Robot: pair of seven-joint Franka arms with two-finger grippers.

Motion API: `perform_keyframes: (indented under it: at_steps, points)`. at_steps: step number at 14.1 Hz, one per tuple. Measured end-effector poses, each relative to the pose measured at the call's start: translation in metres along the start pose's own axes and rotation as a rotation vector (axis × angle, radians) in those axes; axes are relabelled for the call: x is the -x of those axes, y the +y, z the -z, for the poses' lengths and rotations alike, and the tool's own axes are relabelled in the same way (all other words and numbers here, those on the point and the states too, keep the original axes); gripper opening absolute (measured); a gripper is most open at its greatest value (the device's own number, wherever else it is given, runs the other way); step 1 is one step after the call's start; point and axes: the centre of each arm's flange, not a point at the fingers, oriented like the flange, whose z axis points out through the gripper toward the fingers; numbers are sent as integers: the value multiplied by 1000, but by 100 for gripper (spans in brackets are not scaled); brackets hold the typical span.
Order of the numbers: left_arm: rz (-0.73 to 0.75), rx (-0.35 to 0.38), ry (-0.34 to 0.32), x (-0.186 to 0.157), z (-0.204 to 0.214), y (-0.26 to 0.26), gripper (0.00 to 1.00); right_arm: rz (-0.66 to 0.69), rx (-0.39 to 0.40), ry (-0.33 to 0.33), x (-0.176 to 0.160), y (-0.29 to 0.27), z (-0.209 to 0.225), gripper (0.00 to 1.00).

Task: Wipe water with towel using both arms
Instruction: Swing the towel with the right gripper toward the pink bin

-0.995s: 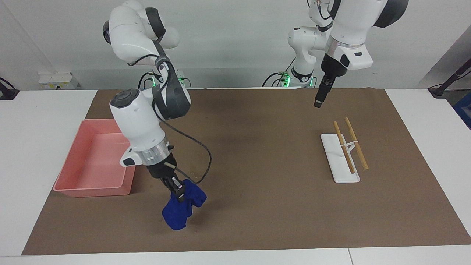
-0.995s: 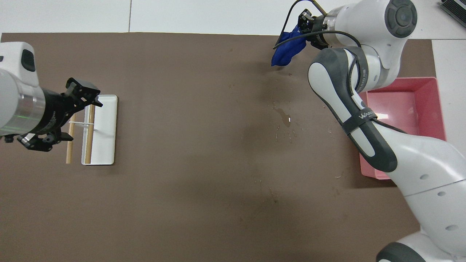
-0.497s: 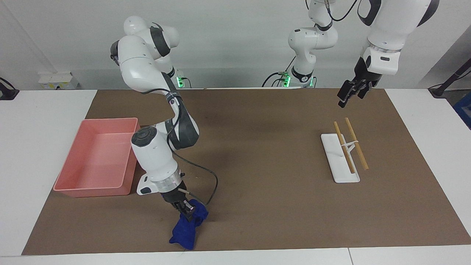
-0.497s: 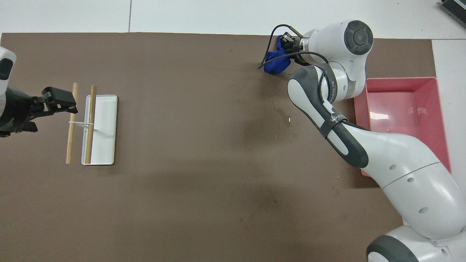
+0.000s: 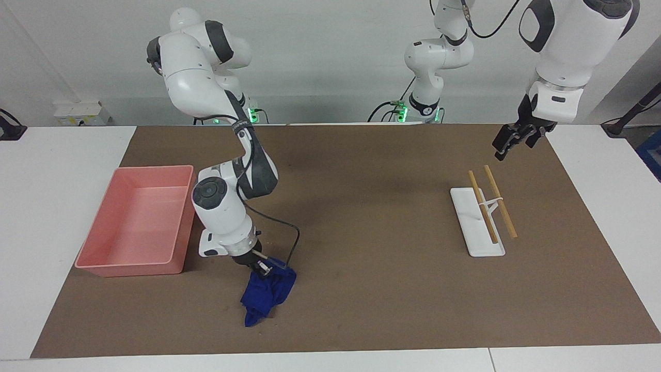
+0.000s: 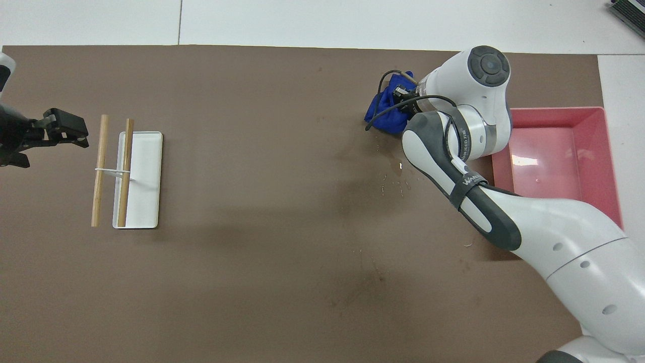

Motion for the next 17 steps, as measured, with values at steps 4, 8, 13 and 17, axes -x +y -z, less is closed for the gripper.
perform_keyframes:
  at_steps: [4,8,13,17]
  points:
    - [-13,-28,-44,4,0,3,100,18,96,-48,32,24,-2,14]
    - [-55,-55,-76,32,-15,-4,100,46,182,-73,76,61,0,14]
    - [-68,-39,-26,34,-12,-3,100,36,307,-145,130,120,7,14]
    - [-165,-38,-32,38,-12,4,100,58,451,-221,157,155,28,14]
